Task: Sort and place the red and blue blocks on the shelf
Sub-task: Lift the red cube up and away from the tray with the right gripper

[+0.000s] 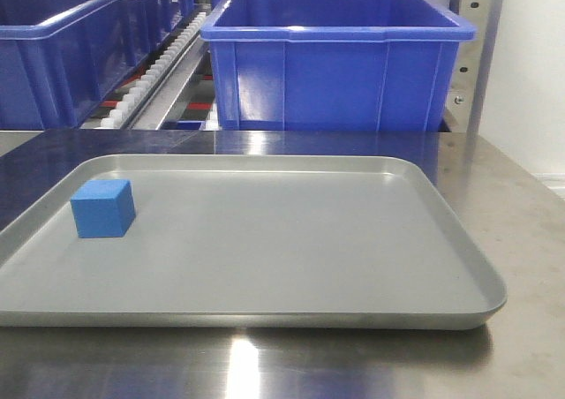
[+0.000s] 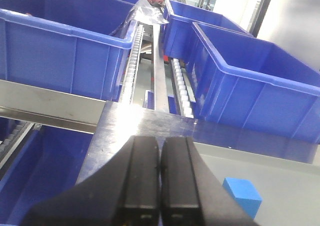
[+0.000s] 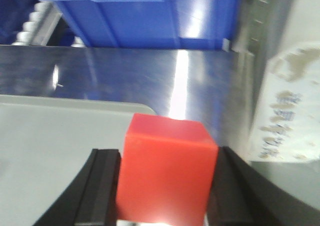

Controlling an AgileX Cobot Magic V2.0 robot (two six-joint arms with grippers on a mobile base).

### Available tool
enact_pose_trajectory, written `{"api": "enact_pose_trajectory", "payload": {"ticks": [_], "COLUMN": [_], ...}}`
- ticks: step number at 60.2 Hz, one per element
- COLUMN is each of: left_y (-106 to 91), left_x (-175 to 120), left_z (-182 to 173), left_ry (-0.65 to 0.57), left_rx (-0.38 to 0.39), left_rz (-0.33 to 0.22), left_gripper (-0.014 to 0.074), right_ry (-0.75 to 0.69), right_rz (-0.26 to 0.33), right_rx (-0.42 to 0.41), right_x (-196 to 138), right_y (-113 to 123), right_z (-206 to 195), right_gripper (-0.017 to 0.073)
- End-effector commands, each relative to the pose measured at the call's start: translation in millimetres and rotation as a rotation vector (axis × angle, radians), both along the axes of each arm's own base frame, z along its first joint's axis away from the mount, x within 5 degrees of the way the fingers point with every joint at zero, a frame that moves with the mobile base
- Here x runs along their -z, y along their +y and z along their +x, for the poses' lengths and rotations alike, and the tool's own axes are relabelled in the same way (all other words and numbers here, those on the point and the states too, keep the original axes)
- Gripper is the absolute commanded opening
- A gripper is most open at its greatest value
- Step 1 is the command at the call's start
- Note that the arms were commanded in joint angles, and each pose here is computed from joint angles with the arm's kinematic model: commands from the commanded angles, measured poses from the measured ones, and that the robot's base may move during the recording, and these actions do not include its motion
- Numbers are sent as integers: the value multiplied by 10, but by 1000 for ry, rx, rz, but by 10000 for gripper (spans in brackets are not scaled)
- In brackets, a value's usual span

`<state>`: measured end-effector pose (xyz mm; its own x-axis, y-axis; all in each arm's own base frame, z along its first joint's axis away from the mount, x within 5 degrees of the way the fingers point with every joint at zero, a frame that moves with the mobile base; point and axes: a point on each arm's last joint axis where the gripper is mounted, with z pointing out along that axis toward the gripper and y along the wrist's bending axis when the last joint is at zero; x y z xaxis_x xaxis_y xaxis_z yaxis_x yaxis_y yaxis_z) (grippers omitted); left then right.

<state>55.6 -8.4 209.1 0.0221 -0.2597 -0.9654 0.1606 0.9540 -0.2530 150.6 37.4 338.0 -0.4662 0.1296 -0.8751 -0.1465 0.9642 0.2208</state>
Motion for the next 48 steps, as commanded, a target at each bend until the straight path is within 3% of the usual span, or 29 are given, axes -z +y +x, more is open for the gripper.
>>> {"api": "enact_pose_trajectory", "payload": {"ticks": [1, 12, 22, 48], "left_y": [4, 4, 4, 4], "left_x": [22, 22, 22, 22], "left_z": [-8, -8, -8, -8], "left_ry": [-73, -73, -73, -73], "left_rx": [-2, -2, -2, -2], "left_rz": [-27, -27, -27, -27], "left_gripper": [137, 137, 137, 137], "right_ry": [-115, -150, -183, -245], "right_rz": [20, 28, 29, 38], "right_rx": [45, 118, 168, 177], "right_x": [-32, 291, 384, 394], "right_y": [-96, -235, -295, -302], "right_z": [-146, -496, -629, -615], "right_gripper": [62, 62, 62, 62]}}
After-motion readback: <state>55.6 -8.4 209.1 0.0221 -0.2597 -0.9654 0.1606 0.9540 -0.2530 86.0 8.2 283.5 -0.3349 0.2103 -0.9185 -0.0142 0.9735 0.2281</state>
